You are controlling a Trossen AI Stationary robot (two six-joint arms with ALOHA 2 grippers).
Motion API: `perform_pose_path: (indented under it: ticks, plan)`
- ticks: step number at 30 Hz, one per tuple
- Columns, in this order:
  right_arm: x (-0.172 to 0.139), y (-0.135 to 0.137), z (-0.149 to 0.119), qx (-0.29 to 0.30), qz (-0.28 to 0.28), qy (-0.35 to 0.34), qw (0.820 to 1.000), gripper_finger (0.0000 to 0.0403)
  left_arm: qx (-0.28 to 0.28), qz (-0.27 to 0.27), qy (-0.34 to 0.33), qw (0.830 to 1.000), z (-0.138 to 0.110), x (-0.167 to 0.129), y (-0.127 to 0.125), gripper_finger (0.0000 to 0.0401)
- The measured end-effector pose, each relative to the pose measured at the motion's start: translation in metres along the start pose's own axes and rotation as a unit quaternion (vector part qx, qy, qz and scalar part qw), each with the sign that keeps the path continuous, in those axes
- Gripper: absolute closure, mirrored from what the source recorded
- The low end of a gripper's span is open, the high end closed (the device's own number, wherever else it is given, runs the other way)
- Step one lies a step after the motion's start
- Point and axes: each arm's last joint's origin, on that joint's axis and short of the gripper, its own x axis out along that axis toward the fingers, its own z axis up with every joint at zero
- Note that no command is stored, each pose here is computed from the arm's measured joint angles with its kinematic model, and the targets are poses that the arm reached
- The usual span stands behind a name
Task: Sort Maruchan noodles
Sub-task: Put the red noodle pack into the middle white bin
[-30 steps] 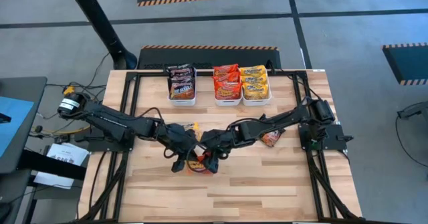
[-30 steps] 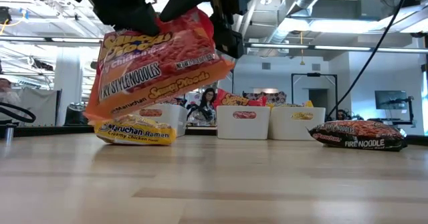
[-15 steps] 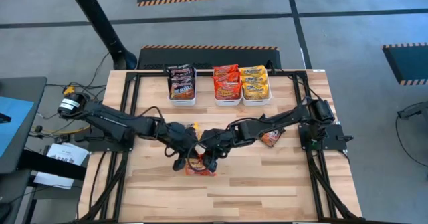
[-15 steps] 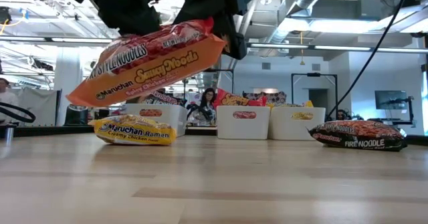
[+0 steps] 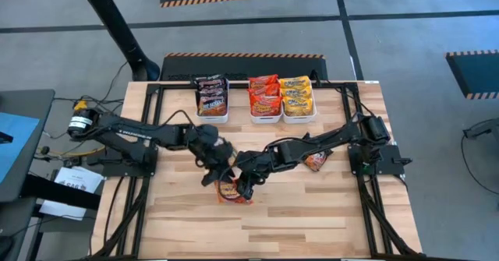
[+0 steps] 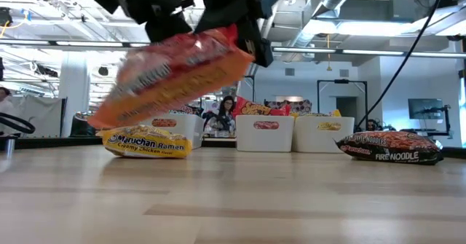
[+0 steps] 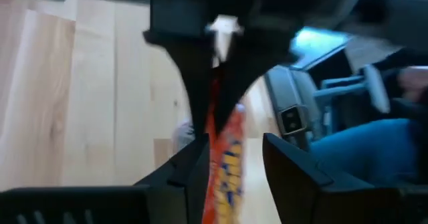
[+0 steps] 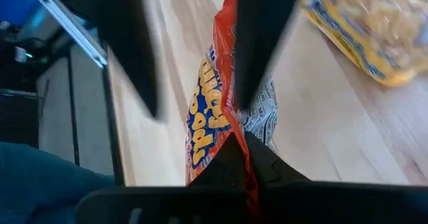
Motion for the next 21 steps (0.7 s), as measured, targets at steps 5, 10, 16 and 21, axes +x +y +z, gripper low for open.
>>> perform_pose_path:
  ticks: [5,10,16,21]
  plan:
    - [-0.007,-0.016,0.000,-0.012,-0.044,0.041,0.998,0.0398,-0.022,-0.042,0.007,0.999,0.018,-0.015,0.011,0.0270]
    - [-0.026,-0.033,0.010,-0.041,-0.053,0.078,0.995,0.0398,-0.034,-0.028,-0.020,0.999,0.040,-0.032,0.022,0.0270]
    - [-0.066,-0.060,0.031,-0.087,-0.086,0.084,0.989,0.0398,-0.040,0.003,-0.066,0.997,0.061,-0.055,0.039,0.0269]
    - [-0.108,-0.086,0.048,-0.127,-0.116,0.078,0.982,0.0398,-0.022,0.030,-0.106,0.994,0.076,-0.074,0.050,0.0269]
